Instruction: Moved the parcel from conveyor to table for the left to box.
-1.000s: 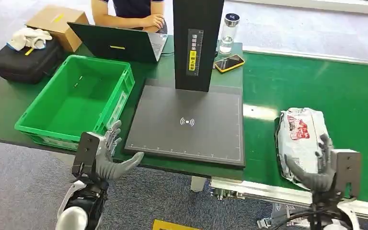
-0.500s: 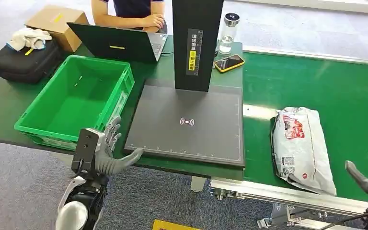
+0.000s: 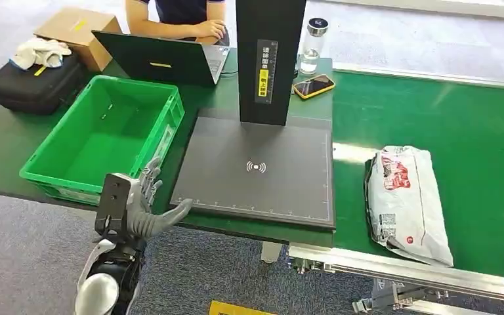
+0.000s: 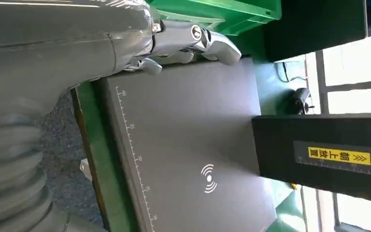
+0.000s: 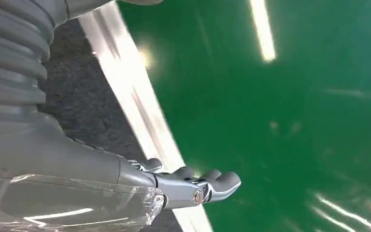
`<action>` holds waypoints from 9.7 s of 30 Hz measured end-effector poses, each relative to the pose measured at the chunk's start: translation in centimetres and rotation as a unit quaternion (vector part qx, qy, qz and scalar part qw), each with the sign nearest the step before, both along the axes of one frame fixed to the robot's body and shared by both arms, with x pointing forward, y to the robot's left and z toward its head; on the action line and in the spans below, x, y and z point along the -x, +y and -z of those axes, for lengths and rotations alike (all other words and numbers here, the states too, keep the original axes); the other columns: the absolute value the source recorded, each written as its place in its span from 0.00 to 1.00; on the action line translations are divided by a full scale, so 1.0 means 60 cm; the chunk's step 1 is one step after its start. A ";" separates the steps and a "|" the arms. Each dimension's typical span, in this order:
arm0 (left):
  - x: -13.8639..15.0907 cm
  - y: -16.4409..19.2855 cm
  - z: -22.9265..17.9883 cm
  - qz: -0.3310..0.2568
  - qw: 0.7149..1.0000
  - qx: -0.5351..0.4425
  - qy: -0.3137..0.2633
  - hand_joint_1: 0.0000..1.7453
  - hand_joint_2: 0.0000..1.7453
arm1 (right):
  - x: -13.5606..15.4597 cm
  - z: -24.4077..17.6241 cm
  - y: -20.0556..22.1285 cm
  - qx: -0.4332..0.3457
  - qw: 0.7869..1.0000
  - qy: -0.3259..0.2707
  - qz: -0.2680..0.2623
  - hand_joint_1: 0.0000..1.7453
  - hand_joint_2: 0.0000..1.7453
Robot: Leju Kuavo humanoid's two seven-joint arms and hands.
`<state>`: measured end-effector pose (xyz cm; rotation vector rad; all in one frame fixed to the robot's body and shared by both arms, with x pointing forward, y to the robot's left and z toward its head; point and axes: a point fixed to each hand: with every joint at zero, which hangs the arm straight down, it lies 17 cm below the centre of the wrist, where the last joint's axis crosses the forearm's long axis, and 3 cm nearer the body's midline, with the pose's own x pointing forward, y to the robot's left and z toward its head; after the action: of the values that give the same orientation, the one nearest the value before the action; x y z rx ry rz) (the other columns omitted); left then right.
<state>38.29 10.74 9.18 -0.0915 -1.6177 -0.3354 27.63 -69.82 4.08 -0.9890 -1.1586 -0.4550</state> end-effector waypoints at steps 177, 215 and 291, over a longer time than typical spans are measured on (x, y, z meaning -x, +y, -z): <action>0.038 0.016 0.005 -0.008 1.000 -0.012 0.012 0.00 1.00 | -0.210 0.100 0.505 -0.150 0.894 0.109 -0.409 1.00 1.00; 0.028 0.011 -0.016 -0.015 1.000 0.002 -0.009 0.00 1.00 | -0.181 -0.085 0.296 -0.066 0.973 -0.150 -0.162 0.00 1.00; 0.027 -0.007 -0.005 0.005 1.000 0.002 0.001 0.00 1.00 | -0.163 0.056 0.342 -0.115 0.970 -0.088 -0.196 0.00 1.00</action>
<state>36.67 10.34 9.50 -0.1030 -1.6161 -0.3382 37.42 -49.31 0.70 -0.5081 -1.3891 -0.3515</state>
